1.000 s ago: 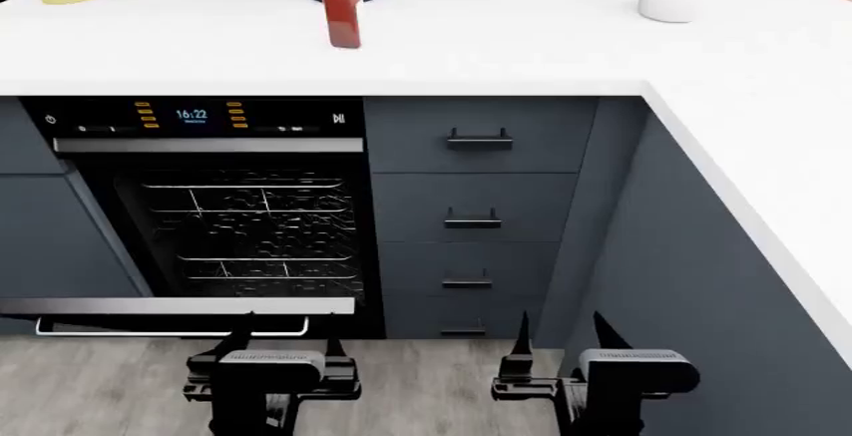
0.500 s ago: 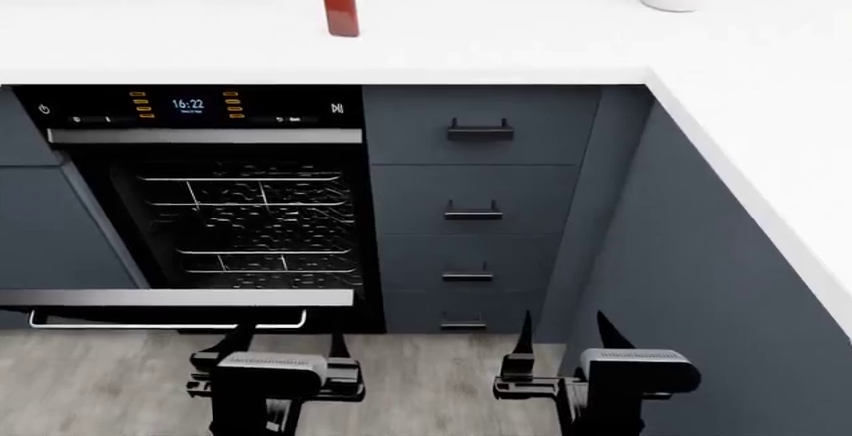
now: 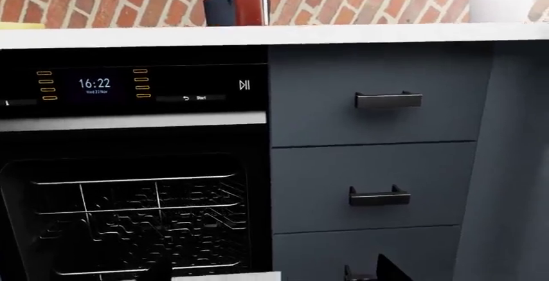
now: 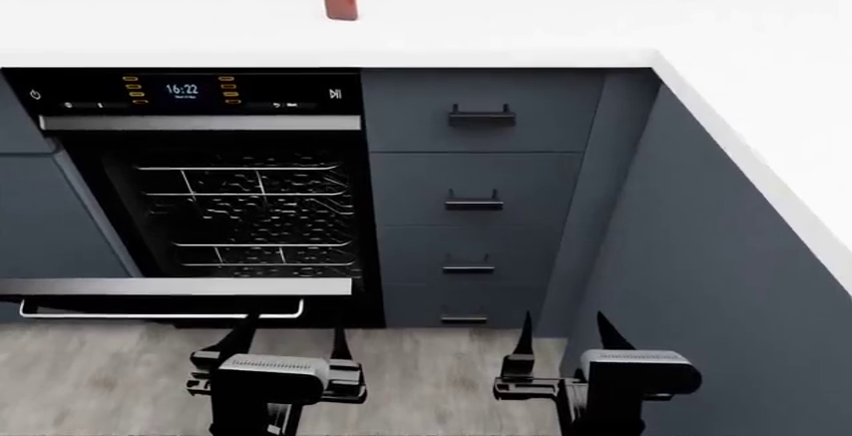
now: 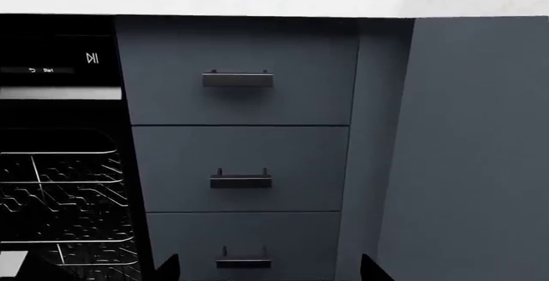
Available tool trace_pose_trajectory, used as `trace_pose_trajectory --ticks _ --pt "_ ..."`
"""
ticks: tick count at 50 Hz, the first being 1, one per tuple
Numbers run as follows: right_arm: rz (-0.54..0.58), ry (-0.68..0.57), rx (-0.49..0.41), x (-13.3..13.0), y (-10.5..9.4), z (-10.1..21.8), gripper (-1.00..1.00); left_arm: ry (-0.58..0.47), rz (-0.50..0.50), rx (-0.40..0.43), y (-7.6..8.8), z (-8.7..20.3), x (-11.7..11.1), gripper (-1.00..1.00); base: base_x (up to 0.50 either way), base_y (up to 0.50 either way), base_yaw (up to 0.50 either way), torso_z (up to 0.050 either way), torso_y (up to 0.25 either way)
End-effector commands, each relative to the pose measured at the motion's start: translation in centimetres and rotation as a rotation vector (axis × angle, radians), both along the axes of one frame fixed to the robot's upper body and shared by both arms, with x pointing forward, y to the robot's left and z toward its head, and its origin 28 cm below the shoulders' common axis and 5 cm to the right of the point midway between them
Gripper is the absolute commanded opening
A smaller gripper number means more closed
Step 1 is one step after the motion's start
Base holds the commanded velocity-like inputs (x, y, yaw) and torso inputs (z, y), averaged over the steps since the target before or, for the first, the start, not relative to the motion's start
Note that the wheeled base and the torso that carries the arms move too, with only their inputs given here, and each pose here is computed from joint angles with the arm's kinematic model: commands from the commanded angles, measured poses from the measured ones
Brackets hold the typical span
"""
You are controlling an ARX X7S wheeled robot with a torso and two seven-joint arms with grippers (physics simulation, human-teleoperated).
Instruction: Close the dishwasher door
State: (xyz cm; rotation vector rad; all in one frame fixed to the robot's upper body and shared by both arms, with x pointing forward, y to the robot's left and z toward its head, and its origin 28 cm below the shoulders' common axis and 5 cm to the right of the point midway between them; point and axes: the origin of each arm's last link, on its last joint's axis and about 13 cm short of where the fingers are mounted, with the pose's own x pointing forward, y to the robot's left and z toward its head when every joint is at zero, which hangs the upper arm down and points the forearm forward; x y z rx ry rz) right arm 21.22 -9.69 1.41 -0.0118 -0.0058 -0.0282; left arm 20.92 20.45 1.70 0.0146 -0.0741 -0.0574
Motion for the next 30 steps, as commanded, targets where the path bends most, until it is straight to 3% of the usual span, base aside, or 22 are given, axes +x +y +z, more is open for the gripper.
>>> trace_pose_trajectory --ticks 1,30 --pt "-0.001 -0.002 -0.002 0.01 -0.02 0.09 1.00 -0.004 -0.001 0.004 0.02 0.06 0.03 1.00 0.00 0.00 0.00 -0.050 0.000" --pt "0.003 -0.006 -0.007 -0.63 0.00 0.38 1.00 0.013 0.004 -0.064 0.02 0.46 -0.58 1.00 0.00 0.00 0.00 -0.050 0.000"
